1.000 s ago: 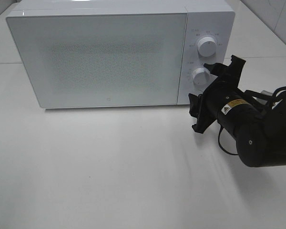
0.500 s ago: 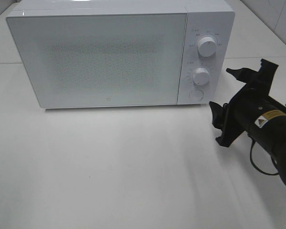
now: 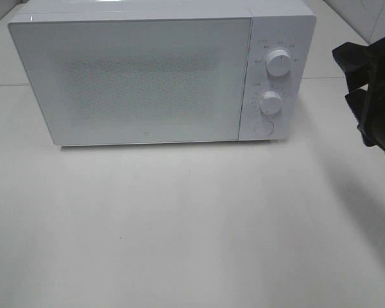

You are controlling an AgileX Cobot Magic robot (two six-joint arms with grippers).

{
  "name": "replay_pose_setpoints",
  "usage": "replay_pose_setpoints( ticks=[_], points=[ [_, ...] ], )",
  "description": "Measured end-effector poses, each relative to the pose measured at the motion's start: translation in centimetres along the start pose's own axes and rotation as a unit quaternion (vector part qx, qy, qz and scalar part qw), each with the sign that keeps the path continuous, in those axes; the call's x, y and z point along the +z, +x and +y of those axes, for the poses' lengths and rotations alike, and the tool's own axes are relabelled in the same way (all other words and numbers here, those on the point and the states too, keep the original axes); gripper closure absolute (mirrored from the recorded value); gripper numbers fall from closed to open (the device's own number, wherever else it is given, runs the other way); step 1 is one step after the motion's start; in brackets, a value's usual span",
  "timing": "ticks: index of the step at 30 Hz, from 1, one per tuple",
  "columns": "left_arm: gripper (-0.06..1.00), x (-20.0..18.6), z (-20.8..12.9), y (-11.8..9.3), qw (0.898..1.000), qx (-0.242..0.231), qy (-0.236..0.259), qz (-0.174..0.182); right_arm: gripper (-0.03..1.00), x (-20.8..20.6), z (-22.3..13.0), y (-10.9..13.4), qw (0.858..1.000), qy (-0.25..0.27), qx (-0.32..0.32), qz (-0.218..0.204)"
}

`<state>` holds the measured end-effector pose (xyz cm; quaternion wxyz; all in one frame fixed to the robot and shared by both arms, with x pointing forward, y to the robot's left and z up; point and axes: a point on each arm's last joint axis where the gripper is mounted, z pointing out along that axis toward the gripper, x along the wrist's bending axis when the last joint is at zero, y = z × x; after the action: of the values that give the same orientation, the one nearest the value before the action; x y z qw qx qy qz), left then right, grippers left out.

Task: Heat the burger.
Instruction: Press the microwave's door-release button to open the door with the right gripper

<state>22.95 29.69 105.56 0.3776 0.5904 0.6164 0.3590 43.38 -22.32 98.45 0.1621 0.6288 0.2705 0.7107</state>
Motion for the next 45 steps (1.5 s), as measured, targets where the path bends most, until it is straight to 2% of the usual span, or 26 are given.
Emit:
replay_pose_setpoints(
  ticks=[1,4,6,8,9,10,11,12,13,14,15,17,18,19,21,24,26,27,28,29,31,32,34,36,40,45],
  points=[
    [-0.04,0.0,0.0,0.0,1.0,0.0,0.0,0.0,0.22,-0.2,0.1,0.4,0.998,0.022,-0.059,-0.01],
    [-0.04,0.0,0.0,0.0,1.0,0.0,0.0,0.0,0.22,-0.3,0.2,0.6,0.995,0.038,-0.09,-0.015],
    [-0.04,0.0,0.0,0.0,1.0,0.0,0.0,0.0,0.22,-0.4,0.2,1.7,0.974,0.11,-0.194,-0.031],
    [-0.04,0.0,0.0,0.0,1.0,0.0,0.0,0.0,0.22,-0.3,0.2,2.0,0.966,0.134,-0.22,-0.035],
    [-0.04,0.0,0.0,0.0,1.0,0.0,0.0,0.0,0.22,-0.1,0.0,2.6,0.945,0.187,-0.263,-0.042],
    [-0.04,0.0,0.0,0.0,1.0,0.0,0.0,0.0,0.22,-0.1,0.0,2.6,0.945,0.187,-0.263,-0.042],
    [-0.04,0.0,0.0,0.0,1.0,0.0,0.0,0.0,0.22,0.0,-0.1,3.0,0.932,0.215,-0.288,-0.041],
    [-0.04,0.0,0.0,0.0,1.0,0.0,0.0,0.0,0.22,0.3,-0.4,3.7,0.903,0.266,-0.337,-0.033],
    [-0.04,0.0,0.0,0.0,1.0,0.0,0.0,0.0,0.22,0.3,-0.4,3.7,0.903,0.266,-0.337,-0.033],
    [-0.04,0.0,0.0,0.0,1.0,0.0,0.0,0.0,0.22,0.4,-0.5,4.4,0.875,0.313,-0.368,-0.024],
    [-0.04,0.0,0.0,0.0,1.0,0.0,0.0,0.0,0.22,0.4,-0.5,4.4,0.875,0.313,-0.368,-0.024],
    [-0.04,0.0,0.0,0.0,1.0,0.0,0.0,0.0,0.22,0.5,-0.5,5.5,0.843,0.367,-0.393,-0.011],
    [-0.04,0.0,0.0,0.0,1.0,0.0,0.0,0.0,0.22,0.5,-0.5,5.5,0.843,0.367,-0.393,-0.011],
    [-0.04,0.0,0.0,0.0,1.0,0.0,0.0,0.0,0.22,0.5,-0.4,5.8,0.829,0.389,-0.401,-0.01],
    [-0.04,0.0,0.0,0.0,1.0,0.0,0.0,0.0,0.22,0.5,-0.3,5.9,0.826,0.397,-0.399,-0.015],
    [-0.04,0.0,0.0,0.0,1.0,0.0,0.0,0.0,0.2,0.6,0.7,5.2,0.817,0.422,-0.389,-0.059],
    [-0.04,0.0,0.0,0.0,1.0,0.0,0.0,0.0,0.19,0.6,2.2,3.8,0.804,0.435,-0.387,-0.121],
    [-0.04,0.0,0.0,0.0,1.0,0.0,0.0,0.0,0.19,0.6,2.2,3.8,0.804,0.435,-0.387,-0.121],
    [-0.04,0.0,0.0,0.0,1.0,0.0,0.0,0.0,0.19,0.5,3.4,2.6,0.794,0.44,-0.386,-0.166],
    [-0.04,0.0,0.0,0.0,1.0,0.0,0.0,0.0,0.19,0.5,3.4,2.6,0.794,0.44,-0.386,-0.166],
    [-0.04,0.0,0.0,0.0,1.0,0.0,0.0,0.0,0.19,0.2,5.3,0.9,0.784,0.44,-0.374,-0.228],
    [-0.04,0.0,0.0,0.0,1.0,0.0,0.0,0.0,0.19,0.2,5.3,0.9,0.784,0.44,-0.374,-0.228],
    [-0.04,0.0,0.0,0.0,1.0,0.0,0.0,0.0,0.19,-0.3,6.9,-0.5,0.774,0.437,-0.365,-0.277],
    [-0.04,0.0,0.0,0.0,1.0,0.0,0.0,0.0,0.19,-0.4,7.3,-0.8,0.771,0.436,-0.364,-0.288],
    [-0.04,0.0,0.0,0.0,1.0,0.0,0.0,0.0,0.19,-1.5,8.3,-1.4,0.751,0.445,-0.368,-0.321],
    [-0.04,0.0,0.0,0.0,1.0,0.0,0.0,0.0,0.19,-3.4,9.0,-0.1,0.747,0.443,-0.372,-0.326]
  ],
)
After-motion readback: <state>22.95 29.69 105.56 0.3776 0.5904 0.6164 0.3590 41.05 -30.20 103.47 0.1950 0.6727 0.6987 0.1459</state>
